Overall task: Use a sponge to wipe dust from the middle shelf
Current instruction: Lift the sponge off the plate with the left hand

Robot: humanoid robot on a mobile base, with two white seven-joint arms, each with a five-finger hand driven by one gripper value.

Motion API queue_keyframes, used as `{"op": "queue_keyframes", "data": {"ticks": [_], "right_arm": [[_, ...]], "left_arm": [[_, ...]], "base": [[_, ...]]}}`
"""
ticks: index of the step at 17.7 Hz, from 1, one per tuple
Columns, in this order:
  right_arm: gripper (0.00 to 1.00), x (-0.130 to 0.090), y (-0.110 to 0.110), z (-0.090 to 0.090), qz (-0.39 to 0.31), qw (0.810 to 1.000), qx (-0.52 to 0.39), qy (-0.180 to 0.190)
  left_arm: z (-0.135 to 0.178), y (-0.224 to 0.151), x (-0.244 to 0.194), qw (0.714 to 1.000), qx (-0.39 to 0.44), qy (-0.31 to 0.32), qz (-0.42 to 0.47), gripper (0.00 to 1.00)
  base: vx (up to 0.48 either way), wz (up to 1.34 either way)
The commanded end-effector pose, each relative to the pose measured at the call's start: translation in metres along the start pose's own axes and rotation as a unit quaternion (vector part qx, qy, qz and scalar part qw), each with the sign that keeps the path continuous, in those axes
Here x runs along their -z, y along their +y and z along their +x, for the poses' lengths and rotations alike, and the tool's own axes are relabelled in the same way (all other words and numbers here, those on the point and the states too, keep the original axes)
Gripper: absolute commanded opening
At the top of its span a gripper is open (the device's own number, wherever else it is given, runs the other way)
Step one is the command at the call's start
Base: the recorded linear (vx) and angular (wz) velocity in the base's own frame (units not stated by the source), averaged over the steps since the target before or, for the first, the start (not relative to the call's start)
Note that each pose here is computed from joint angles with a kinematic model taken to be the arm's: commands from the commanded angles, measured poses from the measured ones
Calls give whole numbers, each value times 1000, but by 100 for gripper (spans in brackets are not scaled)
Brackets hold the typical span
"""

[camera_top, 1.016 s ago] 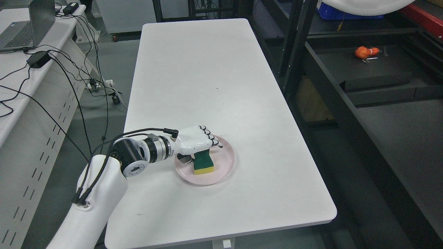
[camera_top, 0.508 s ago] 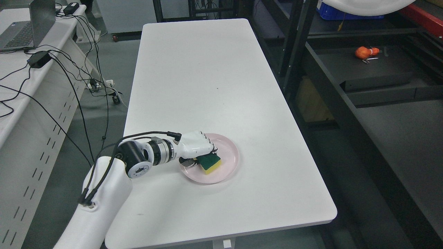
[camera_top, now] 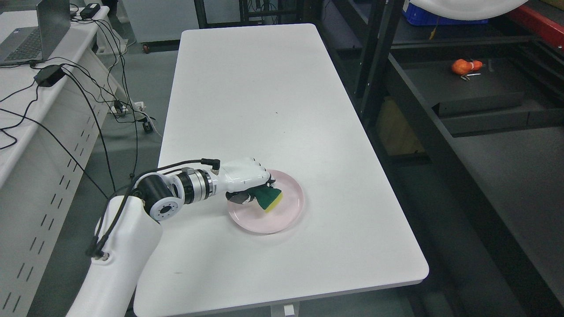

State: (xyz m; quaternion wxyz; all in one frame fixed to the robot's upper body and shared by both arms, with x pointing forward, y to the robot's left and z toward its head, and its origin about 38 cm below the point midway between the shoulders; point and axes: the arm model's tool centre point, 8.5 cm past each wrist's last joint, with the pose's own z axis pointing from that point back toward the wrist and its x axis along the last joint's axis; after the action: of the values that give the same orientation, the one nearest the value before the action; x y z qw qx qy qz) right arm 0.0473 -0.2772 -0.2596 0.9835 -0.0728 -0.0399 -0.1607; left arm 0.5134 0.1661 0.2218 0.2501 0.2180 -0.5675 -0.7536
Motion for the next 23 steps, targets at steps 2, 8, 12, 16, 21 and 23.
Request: {"op": "queue_keyframes", "data": {"ticks": [2, 8, 12, 16, 21, 23], "right_arm": [[100, 1, -10, 2, -7, 1000, -2, 25], [100, 1, -10, 2, -7, 1000, -2, 25], [100, 1, -10, 3, -7, 1000, -2, 24], [100, 1, -10, 2, -7, 1000, -2, 25], [100, 1, -10, 2, -7, 1000, -2, 25], [100, 1, -10, 2, -7, 1000, -2, 25]], "left_arm": [[-45, 48, -64, 963, -142, 5, 228, 0], [-74, 58, -114, 791, -338, -2, 510, 0], [-94, 37, -135, 672, -436, 31, 597, 0], [-78, -7, -121, 646, -471, 61, 597, 0], [-74, -11, -117, 601, -497, 54, 623, 0], [-74, -12, -117, 594, -503, 49, 626, 0]], "base": [[0, 0], [0, 0], [-5, 0], [-44, -1], [-127, -109], [-174, -253]]}}
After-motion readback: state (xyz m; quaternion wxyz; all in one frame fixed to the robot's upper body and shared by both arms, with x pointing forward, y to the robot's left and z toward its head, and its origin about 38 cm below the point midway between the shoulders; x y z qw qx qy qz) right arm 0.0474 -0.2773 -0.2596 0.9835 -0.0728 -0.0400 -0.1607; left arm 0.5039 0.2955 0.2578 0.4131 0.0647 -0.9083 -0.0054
